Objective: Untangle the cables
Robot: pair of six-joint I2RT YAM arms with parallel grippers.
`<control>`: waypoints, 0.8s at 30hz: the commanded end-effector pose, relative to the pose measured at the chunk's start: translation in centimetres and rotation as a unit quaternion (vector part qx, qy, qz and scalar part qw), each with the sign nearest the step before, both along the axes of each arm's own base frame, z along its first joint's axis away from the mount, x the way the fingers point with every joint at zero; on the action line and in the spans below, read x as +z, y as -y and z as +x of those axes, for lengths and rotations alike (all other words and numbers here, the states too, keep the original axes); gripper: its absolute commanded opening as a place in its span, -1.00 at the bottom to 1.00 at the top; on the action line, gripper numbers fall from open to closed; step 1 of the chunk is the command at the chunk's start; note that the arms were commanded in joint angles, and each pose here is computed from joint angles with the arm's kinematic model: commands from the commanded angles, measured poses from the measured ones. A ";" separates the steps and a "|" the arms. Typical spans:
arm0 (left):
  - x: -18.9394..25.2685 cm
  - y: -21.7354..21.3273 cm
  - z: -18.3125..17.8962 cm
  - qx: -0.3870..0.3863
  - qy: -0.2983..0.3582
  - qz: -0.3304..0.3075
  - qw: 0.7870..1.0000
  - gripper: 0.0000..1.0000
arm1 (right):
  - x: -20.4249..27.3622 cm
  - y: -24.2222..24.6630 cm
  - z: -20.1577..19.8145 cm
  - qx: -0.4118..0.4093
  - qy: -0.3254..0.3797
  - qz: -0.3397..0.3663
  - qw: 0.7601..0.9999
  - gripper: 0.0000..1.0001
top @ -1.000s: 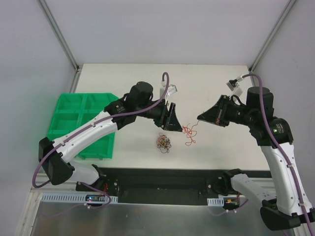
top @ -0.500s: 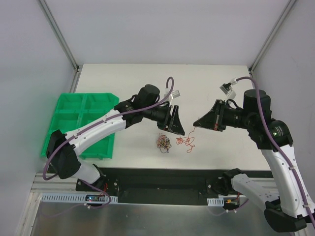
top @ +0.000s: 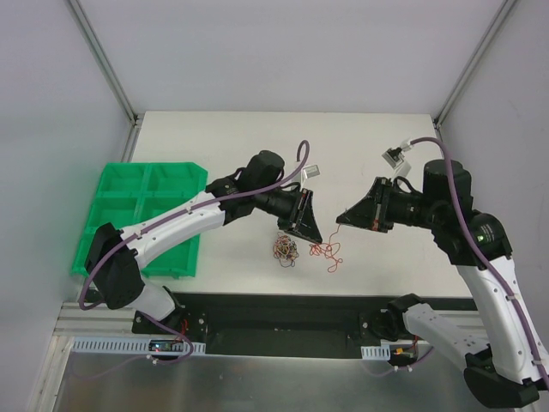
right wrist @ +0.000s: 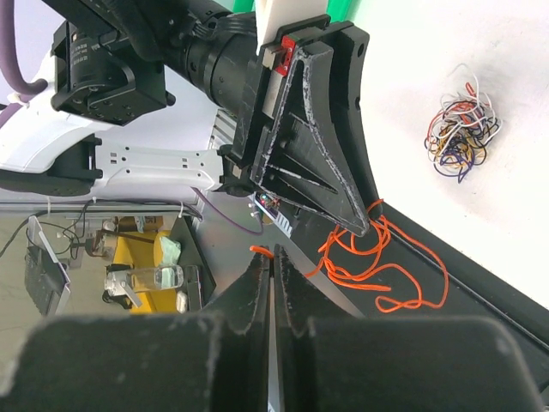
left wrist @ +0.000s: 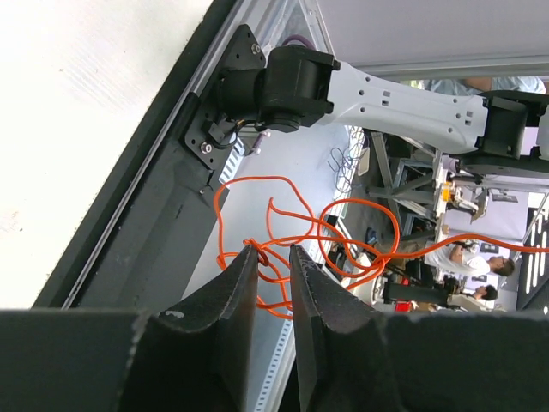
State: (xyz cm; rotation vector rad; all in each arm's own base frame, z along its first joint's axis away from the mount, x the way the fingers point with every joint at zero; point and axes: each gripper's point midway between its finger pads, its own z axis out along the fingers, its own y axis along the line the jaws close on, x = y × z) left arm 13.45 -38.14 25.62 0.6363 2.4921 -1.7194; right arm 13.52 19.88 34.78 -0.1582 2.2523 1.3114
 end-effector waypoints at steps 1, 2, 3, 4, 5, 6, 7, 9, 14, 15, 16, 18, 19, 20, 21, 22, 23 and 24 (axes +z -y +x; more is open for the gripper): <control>1.7 0.5 -0.5 -0.019 0.007 -0.029 0.999 -0.57 | 0.3 0.1 -0.4 0.002 0.017 0.003 1.000 -0.99; 1.6 0.6 -0.7 -0.022 0.004 -0.028 0.999 -0.59 | 0.3 0.1 -0.4 0.003 0.018 0.003 1.000 -0.99; 1.6 0.8 -0.8 -0.027 0.003 -0.030 0.999 -0.60 | 0.4 0.0 -0.4 0.003 0.018 0.003 1.000 -0.99; 1.6 0.9 -0.9 -0.029 0.004 -0.031 0.999 -0.63 | 0.3 0.0 -0.4 0.002 0.017 0.004 1.000 -0.99; 1.6 1.0 -0.9 -0.029 0.006 -0.031 0.999 -0.72 | 0.4 0.0 -0.5 0.004 0.019 0.003 1.000 -0.99; 1.8 1.0 -0.8 -0.027 0.012 -0.033 0.999 -0.94 | 0.3 0.1 -0.5 0.003 0.020 0.002 1.000 -0.99; 2.0 1.0 -0.6 -0.022 0.024 -0.035 0.999 -1.00 | 0.2 0.0 -0.5 0.004 0.017 0.001 1.000 -0.99; 2.1 0.2 0.9 0.027 0.067 -0.019 0.997 -1.00 | -0.8 0.8 -0.1 -0.018 0.017 -0.027 0.999 -0.99; 1.8 -10.9 9.6 0.389 0.235 0.119 0.883 -1.00 | -8.3 12.4 1.4 -0.272 -0.063 -0.306 0.910 -0.99; 2.3 -13.6 10.2 0.441 0.256 0.127 0.851 -1.00 | -9.2 14.0 1.1 -0.296 -0.072 -0.338 0.891 -0.99; 2.8 -15.8 10.5 0.477 0.271 0.134 0.826 -1.00 | -9.7 15.0 0.9 -0.317 -0.080 -0.353 0.876 -0.99; 3.8 -18.6 10.3 0.503 0.299 0.140 0.798 -1.00 | -10.5 16.1 0.5 -0.341 -0.088 -0.366 0.861 -0.99; 3.9 -19.4 10.1 0.508 0.304 0.146 0.793 -1.00 | -10.9 16.0 0.6 -0.342 -0.091 -0.364 0.861 -0.99; 4.0 -20.0 9.9 0.510 0.307 0.151 0.790 -1.00 | -11.1 15.9 0.6 -0.343 -0.093 -0.361 0.862 -0.99; 4.0 -20.2 9.6 0.508 0.306 0.152 0.791 -1.00 | -11.3 15.7 0.8 -0.343 -0.095 -0.357 0.864 -0.99; 3.9 -20.4 9.4 0.507 0.303 0.153 0.792 -1.00 | -11.6 15.6 0.9 -0.343 -0.099 -0.355 0.864 -0.99; 3.8 -20.5 9.1 0.507 0.300 0.153 0.794 -1.00 | -11.8 15.6 1.0 -0.345 -0.101 -0.355 0.863 -0.99; 3.5 -20.6 9.0 0.507 0.295 0.154 0.795 -1.00 | -12.0 15.7 1.1 -0.349 -0.102 -0.359 0.860 -0.99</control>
